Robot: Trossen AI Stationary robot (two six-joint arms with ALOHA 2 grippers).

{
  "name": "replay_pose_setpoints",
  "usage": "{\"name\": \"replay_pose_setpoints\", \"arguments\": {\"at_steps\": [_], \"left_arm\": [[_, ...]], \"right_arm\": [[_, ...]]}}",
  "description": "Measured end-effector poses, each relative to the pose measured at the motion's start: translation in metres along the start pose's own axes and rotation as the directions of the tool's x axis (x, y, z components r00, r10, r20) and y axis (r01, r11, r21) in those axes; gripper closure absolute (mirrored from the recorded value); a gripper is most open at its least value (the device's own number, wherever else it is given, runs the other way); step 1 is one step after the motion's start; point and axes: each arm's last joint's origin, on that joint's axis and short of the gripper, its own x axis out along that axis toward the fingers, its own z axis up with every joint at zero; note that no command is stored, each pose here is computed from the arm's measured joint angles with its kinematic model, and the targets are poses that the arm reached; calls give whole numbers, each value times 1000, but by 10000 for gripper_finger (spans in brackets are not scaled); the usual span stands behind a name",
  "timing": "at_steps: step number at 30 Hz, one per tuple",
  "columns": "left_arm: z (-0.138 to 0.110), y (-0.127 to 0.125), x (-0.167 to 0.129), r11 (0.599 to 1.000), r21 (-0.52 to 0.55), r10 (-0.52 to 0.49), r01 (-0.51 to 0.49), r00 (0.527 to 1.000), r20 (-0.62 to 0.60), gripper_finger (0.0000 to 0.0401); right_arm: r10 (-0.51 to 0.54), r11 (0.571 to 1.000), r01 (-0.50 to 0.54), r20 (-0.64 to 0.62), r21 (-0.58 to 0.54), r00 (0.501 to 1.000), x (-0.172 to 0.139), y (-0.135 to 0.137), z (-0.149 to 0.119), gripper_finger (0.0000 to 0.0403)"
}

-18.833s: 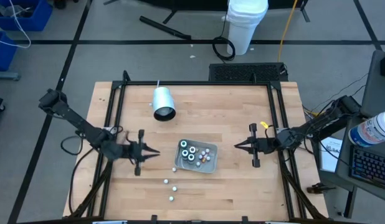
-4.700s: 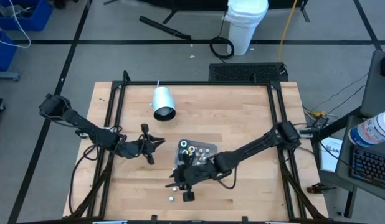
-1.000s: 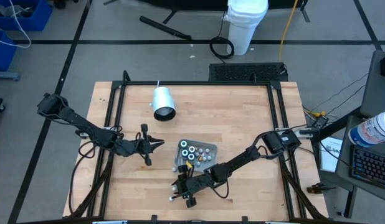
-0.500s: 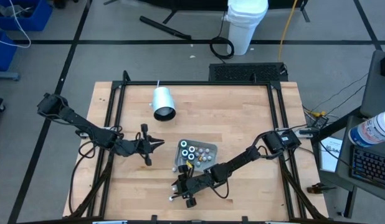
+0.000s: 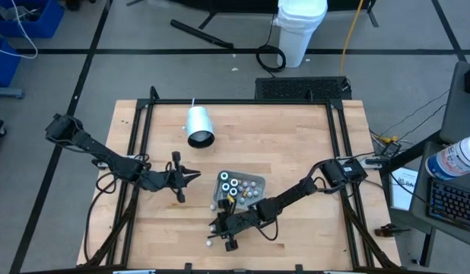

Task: Pick & Place food coloring
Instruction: Put the red food coloring bottle into the gray bin

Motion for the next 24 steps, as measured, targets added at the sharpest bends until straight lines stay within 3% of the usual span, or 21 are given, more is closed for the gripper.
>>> {"name": "replay_pose_setpoints", "arguments": {"at_steps": [9, 18, 24], "left_arm": [[0, 0, 0, 1000, -3, 0, 0, 1000, 0, 364], [0, 0, 0, 1000, -6, 0, 0, 1000, 0, 364], [0, 0, 0, 1000, 3, 0, 0, 1000, 0, 364]], "right_arm": [[4, 1000, -4, 0, 1, 1000, 0, 0, 0, 355], [6, 1000, -6, 8, -3, 1000, 0, 0, 1, 345], [36, 999, -37, 49, 1, 998, -17, 0, 24, 352]]}}
